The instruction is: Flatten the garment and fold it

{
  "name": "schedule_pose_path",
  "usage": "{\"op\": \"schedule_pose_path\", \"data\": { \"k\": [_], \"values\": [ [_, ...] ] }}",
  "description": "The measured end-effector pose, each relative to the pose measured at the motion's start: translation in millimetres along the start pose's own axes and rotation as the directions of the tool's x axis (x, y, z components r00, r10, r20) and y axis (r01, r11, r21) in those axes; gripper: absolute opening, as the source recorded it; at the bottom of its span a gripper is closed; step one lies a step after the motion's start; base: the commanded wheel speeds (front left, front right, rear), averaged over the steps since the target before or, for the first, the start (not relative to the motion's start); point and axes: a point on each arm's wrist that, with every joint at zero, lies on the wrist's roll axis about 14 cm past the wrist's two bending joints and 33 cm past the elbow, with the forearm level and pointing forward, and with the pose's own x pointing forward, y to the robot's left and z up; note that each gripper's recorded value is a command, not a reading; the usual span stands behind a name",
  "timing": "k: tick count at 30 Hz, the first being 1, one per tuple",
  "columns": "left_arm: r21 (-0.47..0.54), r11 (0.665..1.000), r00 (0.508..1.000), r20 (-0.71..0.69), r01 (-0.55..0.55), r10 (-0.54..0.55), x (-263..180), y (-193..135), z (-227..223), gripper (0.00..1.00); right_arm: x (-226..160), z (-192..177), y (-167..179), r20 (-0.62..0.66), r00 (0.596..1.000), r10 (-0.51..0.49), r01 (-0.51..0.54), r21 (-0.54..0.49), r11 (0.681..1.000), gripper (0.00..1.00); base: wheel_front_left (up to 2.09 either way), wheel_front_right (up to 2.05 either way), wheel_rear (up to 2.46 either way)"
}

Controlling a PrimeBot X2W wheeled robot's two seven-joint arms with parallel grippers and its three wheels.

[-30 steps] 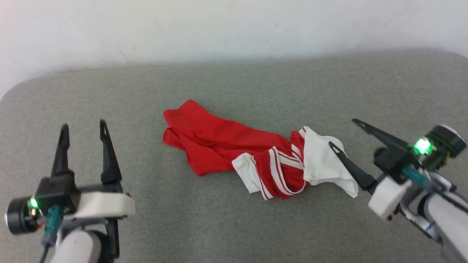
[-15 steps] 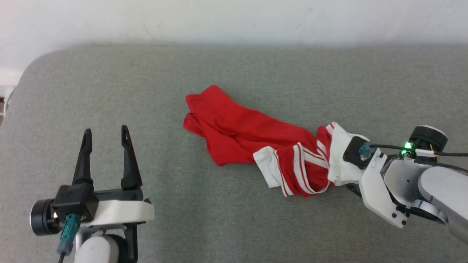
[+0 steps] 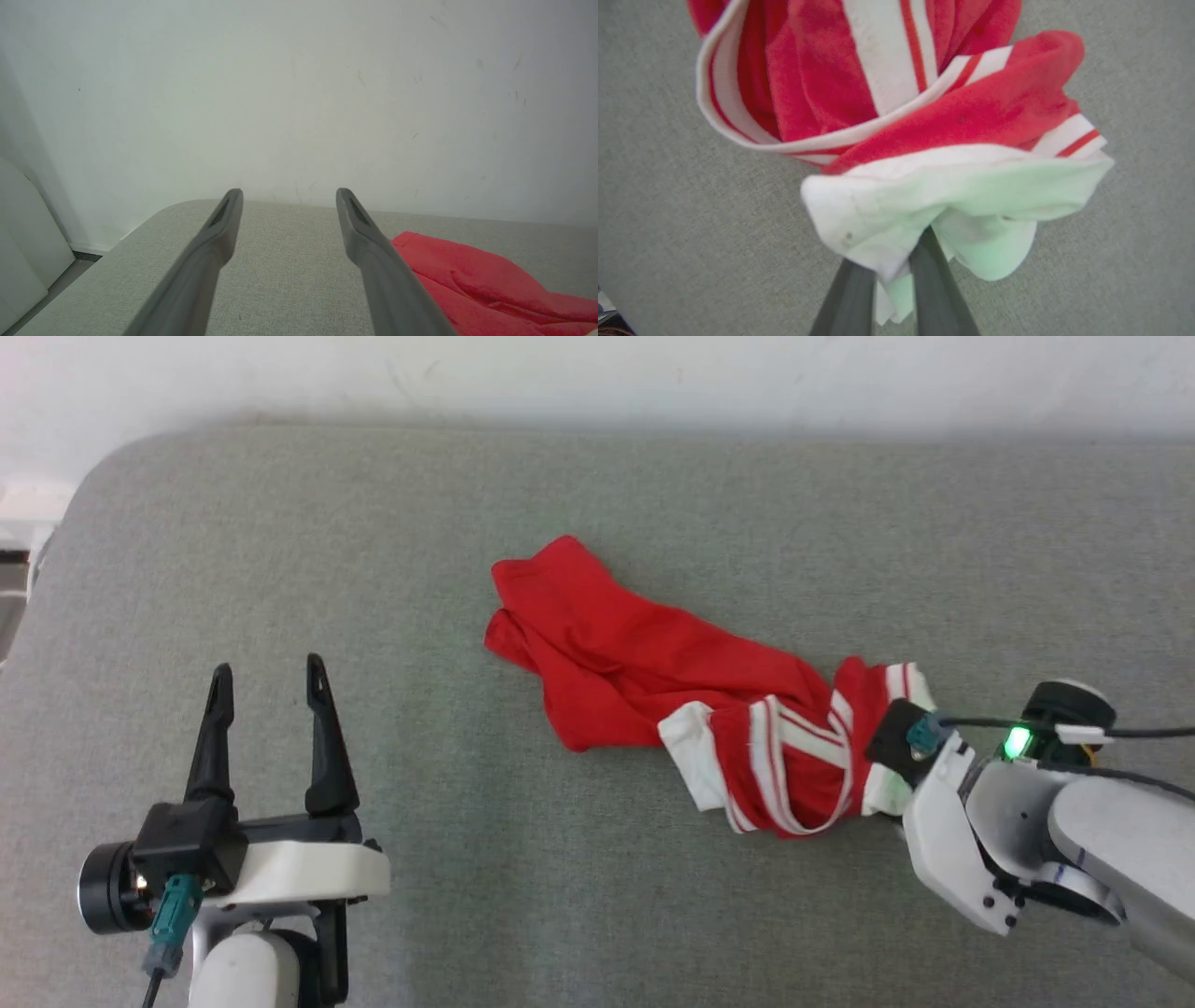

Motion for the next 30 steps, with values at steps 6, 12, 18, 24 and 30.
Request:
{"op": "schedule_pose_path", "data": {
  "k": [6,12,18,24,30],
  "values": [
    [-0.014,1.000,1.000,0.010,0.026,-0.026,-2,-8,4,1.00,-38,18,-5,0.210,0.977,-0.030,0.005,0.120,0.993,0.00,0.00,0.00,0.00],
    [-0.029,0.997,0.997,0.028,0.066,-0.065,1,-22,8,1.00,-86,32,-43,0.420,0.886,-0.199,0.037,0.364,0.931,0.00,0.00,0.00,0.00],
    [-0.041,0.995,0.996,0.023,0.091,-0.090,2,-31,6,1.00,-89,-43,-72,0.308,0.875,-0.374,0.109,0.626,0.772,0.00,0.00,0.00,0.00],
    [-0.037,0.995,0.996,0.009,0.094,-0.094,0,-31,1,1.00,-77,-131,-73,0.082,0.890,-0.449,0.226,0.775,0.590,0.00,0.00,0.00,0.00],
    [-0.038,0.994,0.995,0.010,0.098,-0.098,-1,-31,2,1.00,-74,-142,-72,0.062,0.873,-0.484,0.258,0.784,0.565,0.48,0.00,0.00,0.00]
  ]
}}
